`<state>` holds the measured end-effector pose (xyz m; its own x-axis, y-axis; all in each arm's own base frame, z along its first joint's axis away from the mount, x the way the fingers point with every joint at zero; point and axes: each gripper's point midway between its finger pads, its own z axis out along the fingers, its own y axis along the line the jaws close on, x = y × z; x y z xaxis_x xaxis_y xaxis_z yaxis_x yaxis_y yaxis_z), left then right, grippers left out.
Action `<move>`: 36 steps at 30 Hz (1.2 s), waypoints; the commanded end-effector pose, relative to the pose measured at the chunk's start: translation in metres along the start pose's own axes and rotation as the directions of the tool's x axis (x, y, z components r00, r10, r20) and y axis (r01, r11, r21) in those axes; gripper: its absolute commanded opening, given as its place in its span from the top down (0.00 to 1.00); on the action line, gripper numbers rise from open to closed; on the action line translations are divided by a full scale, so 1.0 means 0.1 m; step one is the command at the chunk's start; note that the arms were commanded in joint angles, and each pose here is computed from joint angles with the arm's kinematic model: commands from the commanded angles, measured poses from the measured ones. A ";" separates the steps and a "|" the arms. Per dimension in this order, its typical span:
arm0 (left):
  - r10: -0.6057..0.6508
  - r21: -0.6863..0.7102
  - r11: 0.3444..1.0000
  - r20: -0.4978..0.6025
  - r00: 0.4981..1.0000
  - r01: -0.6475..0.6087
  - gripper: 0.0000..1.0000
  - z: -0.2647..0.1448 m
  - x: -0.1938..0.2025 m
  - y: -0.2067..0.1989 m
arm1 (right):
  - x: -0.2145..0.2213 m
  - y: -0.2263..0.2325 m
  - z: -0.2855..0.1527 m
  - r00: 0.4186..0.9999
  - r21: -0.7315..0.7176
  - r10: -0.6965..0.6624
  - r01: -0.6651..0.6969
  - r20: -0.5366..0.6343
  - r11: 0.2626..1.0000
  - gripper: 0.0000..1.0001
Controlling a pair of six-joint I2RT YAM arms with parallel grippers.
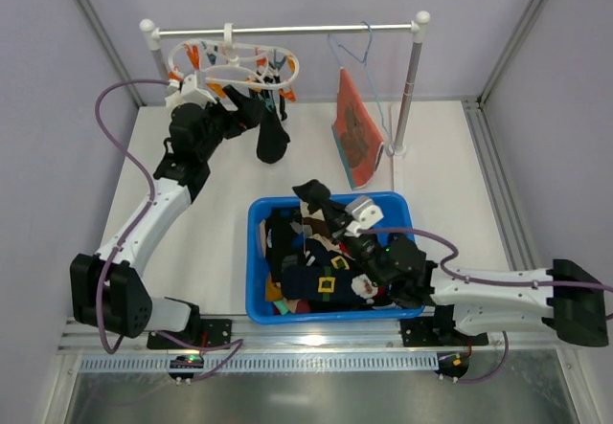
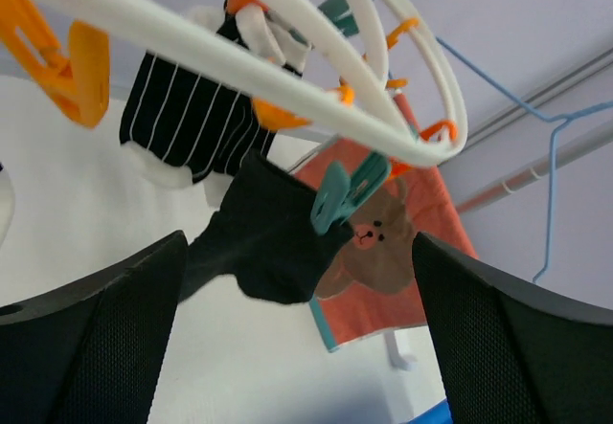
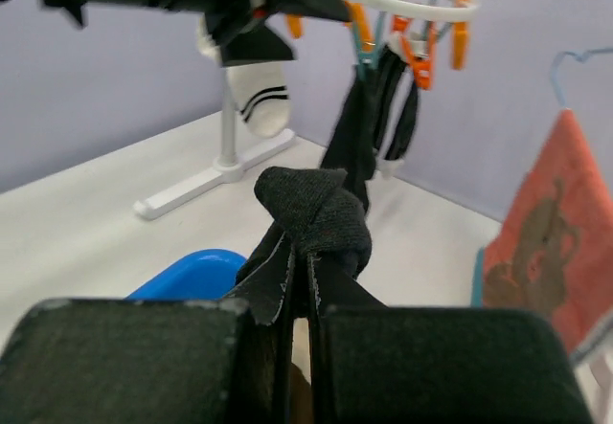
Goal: Remove the socks clipped to the hanger
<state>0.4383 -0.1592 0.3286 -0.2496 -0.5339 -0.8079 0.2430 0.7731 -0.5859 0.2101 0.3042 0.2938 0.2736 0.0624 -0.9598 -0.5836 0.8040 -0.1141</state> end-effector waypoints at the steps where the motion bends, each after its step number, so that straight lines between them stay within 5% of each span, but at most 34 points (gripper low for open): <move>1: 0.050 -0.027 0.998 0.033 0.998 -0.049 0.02 -0.19 -0.01 0.07 | 0.19 -0.42 -0.25 0.991 0.182 0.030 -0.006 -0.129 0.983 0.96; 11: 0.118 -0.119 0.987 0.060 0.991 -0.110 0.00 -0.73 0.18 0.33 | 0.71 -0.78 -0.88 0.937 0.360 0.247 -0.148 -0.247 0.921 0.96; 19: 0.158 -0.160 0.976 0.068 0.985 -0.146 0.00 -1.03 0.16 0.40 | 1.02 -0.73 -0.96 0.891 0.413 0.254 -0.084 -0.377 0.907 0.89; 21: 0.141 -0.159 0.979 0.066 0.988 -0.129 0.00 -1.05 0.16 0.38 | 1.06 -0.73 -0.97 0.880 0.415 0.247 -0.064 -0.406 0.908 0.78; 22: 0.137 -0.157 0.980 0.069 0.988 -0.125 0.00 -1.06 0.14 0.36 | 1.10 -0.72 -1.01 0.869 0.408 0.239 -0.047 -0.434 0.912 0.46; 23: 0.129 -0.151 0.981 0.071 0.989 -0.117 0.00 -1.08 0.13 0.34 | 1.07 -0.72 -0.99 0.866 0.409 0.244 -0.051 -0.436 0.911 0.32; 24: 0.127 -0.154 0.981 0.064 0.990 -0.116 0.00 -1.10 0.14 0.34 | 1.09 -0.73 -1.03 0.858 0.408 0.236 -0.034 -0.456 0.912 0.01; 36: 0.119 -0.086 0.990 0.089 0.989 -0.112 0.00 -1.15 0.11 0.21 | 0.52 -0.66 -0.89 0.935 0.234 0.196 -0.129 -0.296 0.964 0.00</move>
<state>0.3356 -0.1037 0.3028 -0.1621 -0.4515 -0.8774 0.1379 0.8701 -0.4732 0.1961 0.1866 0.2007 -0.1880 0.0417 -0.9813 -0.3165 0.9432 0.1007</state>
